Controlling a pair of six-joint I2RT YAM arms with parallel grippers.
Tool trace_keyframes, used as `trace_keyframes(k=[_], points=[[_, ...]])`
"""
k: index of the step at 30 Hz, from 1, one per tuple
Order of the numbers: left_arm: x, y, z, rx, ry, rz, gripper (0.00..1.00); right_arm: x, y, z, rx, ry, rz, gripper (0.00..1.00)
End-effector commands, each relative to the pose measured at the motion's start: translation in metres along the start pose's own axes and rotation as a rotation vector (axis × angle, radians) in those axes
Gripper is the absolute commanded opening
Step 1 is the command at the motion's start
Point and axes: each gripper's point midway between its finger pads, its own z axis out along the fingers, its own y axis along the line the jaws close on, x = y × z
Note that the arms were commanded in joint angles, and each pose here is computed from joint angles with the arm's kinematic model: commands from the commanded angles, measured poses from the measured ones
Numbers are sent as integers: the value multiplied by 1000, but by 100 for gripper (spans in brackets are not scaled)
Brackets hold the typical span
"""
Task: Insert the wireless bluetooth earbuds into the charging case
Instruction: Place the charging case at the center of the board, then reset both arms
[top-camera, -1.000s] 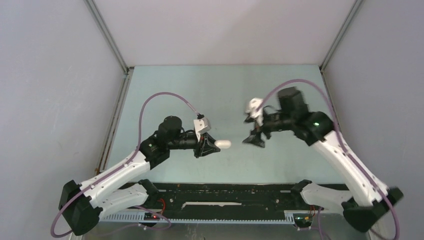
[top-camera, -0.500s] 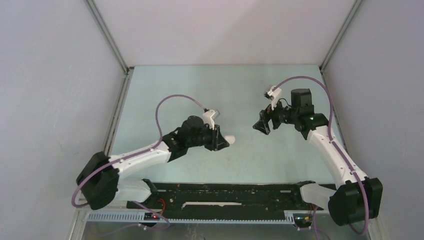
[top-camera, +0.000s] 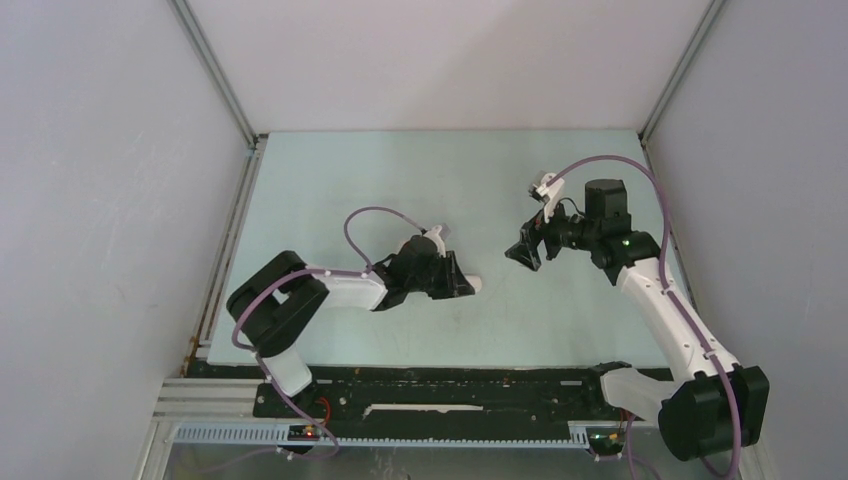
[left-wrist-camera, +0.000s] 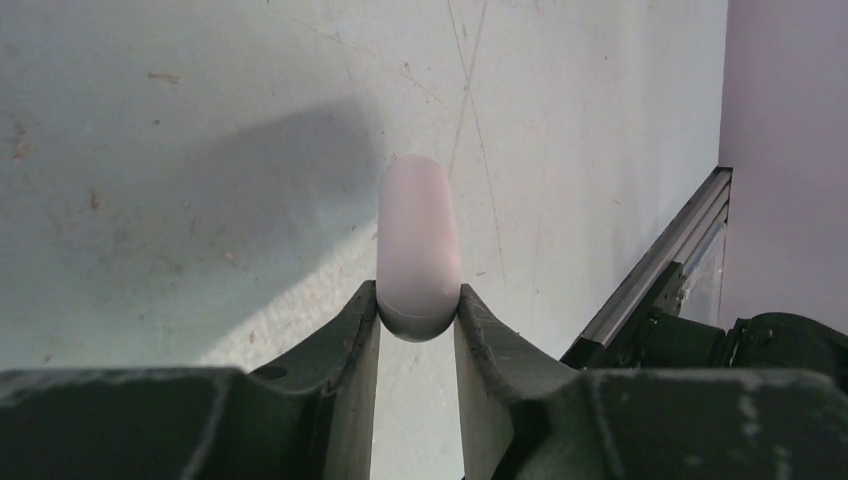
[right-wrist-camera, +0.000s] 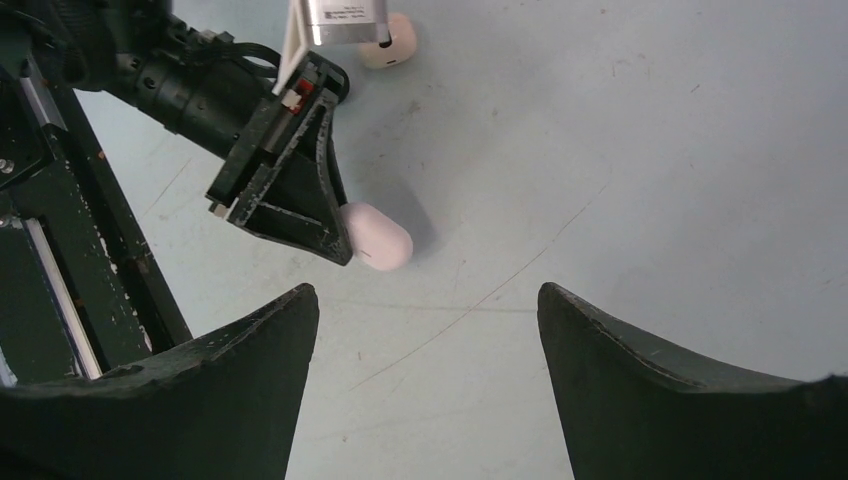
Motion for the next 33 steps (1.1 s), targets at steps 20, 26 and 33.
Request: trace_keyframes(k=[20,26,33], points=[[-30,-3,-64,-192,-44,166,55,8,-27,10,96,34,37,87],[-76,-15,-134,-316,-153,351,58,0,-43,10,197,5,107,89],[-135,-2,-228,-483,-329,405,100,-5,-68,6,347,-27,200,93]])
